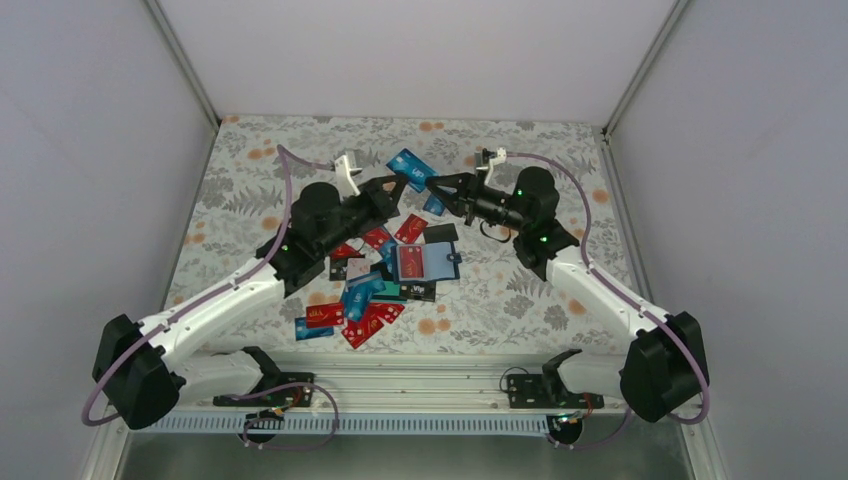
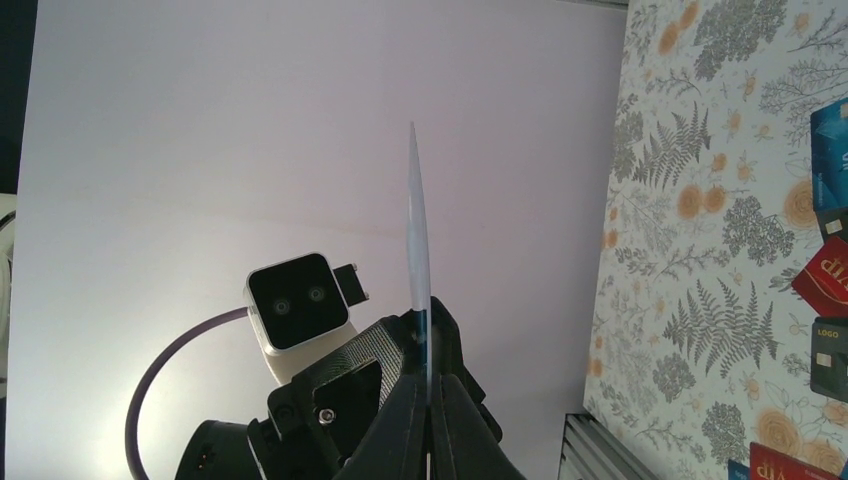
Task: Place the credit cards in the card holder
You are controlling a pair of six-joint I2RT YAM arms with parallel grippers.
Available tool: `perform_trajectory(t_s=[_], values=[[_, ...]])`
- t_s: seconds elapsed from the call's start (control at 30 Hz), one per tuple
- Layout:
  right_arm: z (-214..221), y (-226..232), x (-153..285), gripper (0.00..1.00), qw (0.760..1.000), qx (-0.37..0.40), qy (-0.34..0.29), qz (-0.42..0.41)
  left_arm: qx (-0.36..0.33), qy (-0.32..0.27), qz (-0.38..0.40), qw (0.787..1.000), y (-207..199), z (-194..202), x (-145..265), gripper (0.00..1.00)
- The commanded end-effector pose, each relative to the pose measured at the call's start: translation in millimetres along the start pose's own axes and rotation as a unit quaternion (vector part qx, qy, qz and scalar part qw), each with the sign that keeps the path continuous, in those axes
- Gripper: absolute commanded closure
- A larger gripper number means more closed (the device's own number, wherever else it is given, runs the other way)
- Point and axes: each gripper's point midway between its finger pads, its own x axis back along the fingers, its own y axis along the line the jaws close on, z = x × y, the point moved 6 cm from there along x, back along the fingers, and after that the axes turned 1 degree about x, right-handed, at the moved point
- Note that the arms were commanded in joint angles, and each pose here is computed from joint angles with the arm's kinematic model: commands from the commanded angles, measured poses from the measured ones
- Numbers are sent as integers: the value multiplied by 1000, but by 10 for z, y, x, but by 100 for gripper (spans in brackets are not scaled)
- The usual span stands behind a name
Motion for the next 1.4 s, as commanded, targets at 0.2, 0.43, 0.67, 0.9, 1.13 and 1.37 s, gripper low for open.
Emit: perform_trajectory(t_s=[0.2,0.43,0.67,0.9,1.13,1.37], values=[[68,94,55,96,999,23,16,-22,4,-3,43,999,-159,-80,-106,86],[68,109,59,96,999,29,16,-24,11,1,44,999,-132,-86,-142,78],[75,93,57,96,999,30,18,-23,17,1,46,999,-106,-85,-155,90],[90,-12,46,96,999,31,25,-3,23,7,38,999,-39,-64,-179,98],[-11,-431,155,42,986,102,19,128,-39,64,-68,995,261,62,-210,98],[-79,-1083,557,43,954,160,2,255,-87,159,-94,979,805,529,-108,98]])
